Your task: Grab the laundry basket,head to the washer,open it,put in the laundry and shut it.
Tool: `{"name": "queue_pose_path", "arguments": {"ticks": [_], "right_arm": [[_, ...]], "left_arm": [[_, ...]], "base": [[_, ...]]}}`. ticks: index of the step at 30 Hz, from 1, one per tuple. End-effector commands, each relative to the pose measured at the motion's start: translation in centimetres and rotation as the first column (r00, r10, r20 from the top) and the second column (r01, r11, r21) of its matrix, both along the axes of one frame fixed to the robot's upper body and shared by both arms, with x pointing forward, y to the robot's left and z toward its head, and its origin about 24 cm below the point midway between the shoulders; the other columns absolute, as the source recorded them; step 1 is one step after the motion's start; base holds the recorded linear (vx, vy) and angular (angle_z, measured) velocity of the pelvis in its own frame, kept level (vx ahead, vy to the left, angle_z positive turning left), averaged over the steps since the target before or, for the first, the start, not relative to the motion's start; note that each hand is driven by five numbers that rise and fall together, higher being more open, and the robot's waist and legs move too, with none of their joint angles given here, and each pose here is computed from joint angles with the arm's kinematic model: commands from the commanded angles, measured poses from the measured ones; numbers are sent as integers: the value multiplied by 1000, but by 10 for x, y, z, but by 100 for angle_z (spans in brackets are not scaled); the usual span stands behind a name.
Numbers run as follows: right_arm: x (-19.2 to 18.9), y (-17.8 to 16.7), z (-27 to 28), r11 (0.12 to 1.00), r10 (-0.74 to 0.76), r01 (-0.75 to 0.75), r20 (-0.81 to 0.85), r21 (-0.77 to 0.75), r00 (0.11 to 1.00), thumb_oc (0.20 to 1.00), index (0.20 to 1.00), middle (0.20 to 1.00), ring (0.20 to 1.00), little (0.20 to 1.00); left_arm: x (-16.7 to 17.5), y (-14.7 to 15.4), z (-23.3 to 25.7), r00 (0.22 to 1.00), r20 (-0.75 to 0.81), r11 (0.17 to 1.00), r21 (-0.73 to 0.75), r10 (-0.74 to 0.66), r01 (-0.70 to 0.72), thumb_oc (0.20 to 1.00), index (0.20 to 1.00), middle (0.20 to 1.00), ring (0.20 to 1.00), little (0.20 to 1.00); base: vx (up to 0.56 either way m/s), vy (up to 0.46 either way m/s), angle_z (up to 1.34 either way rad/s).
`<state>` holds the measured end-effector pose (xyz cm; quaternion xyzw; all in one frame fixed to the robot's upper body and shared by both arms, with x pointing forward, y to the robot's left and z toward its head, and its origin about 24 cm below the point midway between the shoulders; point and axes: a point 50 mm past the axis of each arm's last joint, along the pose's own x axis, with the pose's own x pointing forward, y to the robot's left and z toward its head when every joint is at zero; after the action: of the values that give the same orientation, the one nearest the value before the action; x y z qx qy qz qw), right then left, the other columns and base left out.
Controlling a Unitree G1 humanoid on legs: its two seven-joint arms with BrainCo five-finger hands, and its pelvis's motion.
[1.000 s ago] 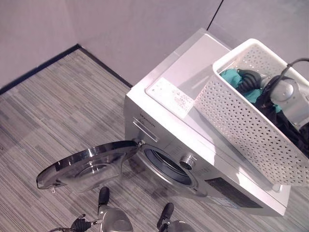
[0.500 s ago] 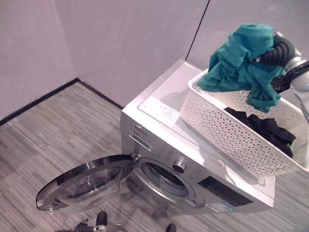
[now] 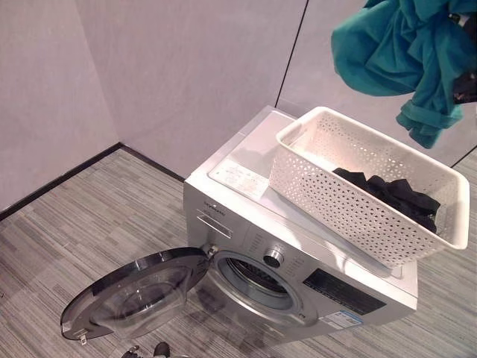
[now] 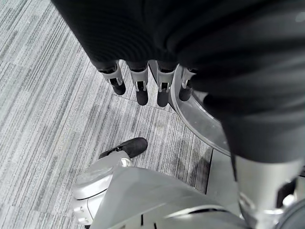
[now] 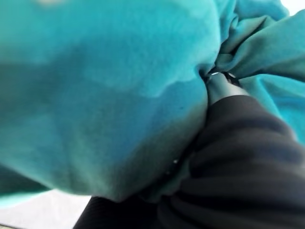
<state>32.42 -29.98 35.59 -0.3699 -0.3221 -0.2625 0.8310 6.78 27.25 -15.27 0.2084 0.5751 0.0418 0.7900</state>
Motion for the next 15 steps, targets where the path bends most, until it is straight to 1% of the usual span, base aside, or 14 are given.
{"name": "queue_pose_path", "arguments": {"ticks": [1, 2, 3, 7, 11, 12, 15], "right_arm": [[-34, -12, 49, 995, -99, 93, 270, 36, 958, 200, 200, 200, 200, 200], [-44, -18, 49, 990, -140, 136, 307, 37, 941, 200, 200, 200, 200, 200], [-44, -19, 48, 990, -144, 139, 307, 39, 941, 200, 200, 200, 200, 200], [-75, -41, 44, 942, -307, 335, 371, -11, 876, 200, 200, 200, 200, 200], [-89, -48, 37, 925, -344, 380, 389, -15, 854, 200, 200, 200, 200, 200], [-97, -53, 29, 907, -375, 420, 381, -38, 845, 200, 200, 200, 200, 200], [-108, -60, 9, 893, -408, 448, 360, -32, 839, 200, 200, 200, 200, 200]], "left_arm": [[17, -13, -2, 994, -4, 994, 11, -108, 108, 1000, 1000, 1000, 1000, 1000], [22, -14, -1, 994, 21, 994, 10, -108, 108, 1000, 1000, 1000, 1000, 1000], [22, -13, 0, 994, 21, 994, 12, -111, 111, 1000, 1000, 1000, 1000, 1000], [26, -15, 0, 992, 38, 993, 20, -121, 120, 1000, 1000, 1000, 1000, 1000], [24, -14, 0, 992, 28, 992, 28, -126, 125, 1000, 1000, 1000, 1000, 1000], [20, -15, -1, 994, 21, 994, 22, -110, 110, 1000, 1000, 1000, 1000, 1000], [14, -14, -3, 995, -2, 995, 23, -98, 98, 1000, 1000, 1000, 1000, 1000]], "base": [[11, 54, 2], [-3, 44, 3], [7, 48, 3], [-5, 63, 1], [-7, 57, -4], [-5, 66, -14], [-11, 72, -16]]}}
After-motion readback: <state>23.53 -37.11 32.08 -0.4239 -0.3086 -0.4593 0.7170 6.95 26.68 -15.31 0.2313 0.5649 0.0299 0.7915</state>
